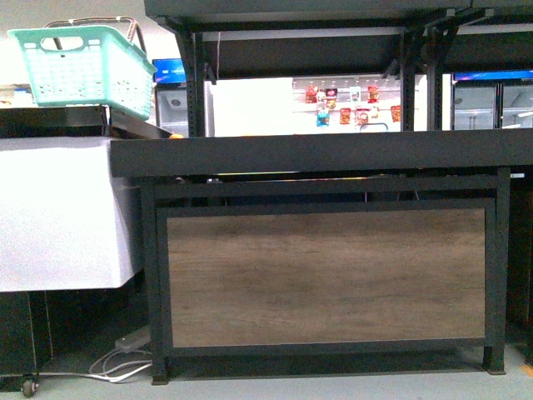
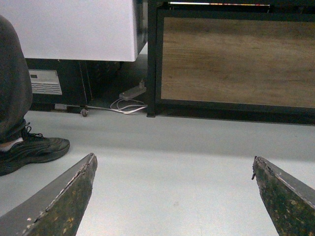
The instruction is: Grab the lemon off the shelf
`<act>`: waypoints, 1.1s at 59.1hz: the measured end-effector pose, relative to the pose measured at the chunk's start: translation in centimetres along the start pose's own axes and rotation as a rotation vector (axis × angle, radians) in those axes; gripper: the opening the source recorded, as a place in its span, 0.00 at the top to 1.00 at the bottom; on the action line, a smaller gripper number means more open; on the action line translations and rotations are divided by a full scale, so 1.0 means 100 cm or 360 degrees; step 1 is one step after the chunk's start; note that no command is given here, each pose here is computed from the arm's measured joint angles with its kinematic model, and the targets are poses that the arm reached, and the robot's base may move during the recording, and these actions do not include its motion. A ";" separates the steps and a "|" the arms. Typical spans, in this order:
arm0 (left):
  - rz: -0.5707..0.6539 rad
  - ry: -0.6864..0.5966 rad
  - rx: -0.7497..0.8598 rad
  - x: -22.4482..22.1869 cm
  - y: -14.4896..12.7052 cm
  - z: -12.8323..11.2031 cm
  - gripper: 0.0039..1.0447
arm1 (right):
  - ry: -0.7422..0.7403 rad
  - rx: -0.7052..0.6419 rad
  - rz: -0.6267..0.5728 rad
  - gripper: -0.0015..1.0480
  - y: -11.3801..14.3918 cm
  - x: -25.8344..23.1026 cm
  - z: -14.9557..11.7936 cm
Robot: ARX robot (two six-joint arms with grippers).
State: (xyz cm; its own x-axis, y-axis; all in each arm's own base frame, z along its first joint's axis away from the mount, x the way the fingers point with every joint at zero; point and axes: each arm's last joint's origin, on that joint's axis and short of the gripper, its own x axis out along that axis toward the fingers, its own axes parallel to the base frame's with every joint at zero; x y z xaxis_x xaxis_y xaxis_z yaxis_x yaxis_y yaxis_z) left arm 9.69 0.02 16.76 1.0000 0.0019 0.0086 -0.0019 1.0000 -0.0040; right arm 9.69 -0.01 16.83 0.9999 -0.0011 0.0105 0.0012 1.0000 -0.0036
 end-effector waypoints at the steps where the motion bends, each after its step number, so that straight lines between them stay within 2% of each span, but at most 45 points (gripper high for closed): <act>1: 0.0000 -0.0001 0.0000 0.000 0.000 0.000 0.07 | 0.0000 0.0001 -0.0001 0.02 0.000 0.000 0.000; 65: -0.0001 -0.0001 0.0000 0.000 0.000 0.000 0.07 | 0.0000 0.0000 0.0004 0.02 0.000 0.000 0.000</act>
State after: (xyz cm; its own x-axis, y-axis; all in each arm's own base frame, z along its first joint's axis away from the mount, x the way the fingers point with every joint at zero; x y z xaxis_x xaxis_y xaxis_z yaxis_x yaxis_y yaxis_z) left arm 9.69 0.02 16.76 1.0000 0.0015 0.0090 -0.0015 1.0000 -0.0040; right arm 9.69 -0.01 16.83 0.9999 0.0015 0.0105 -0.0015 1.0000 -0.0037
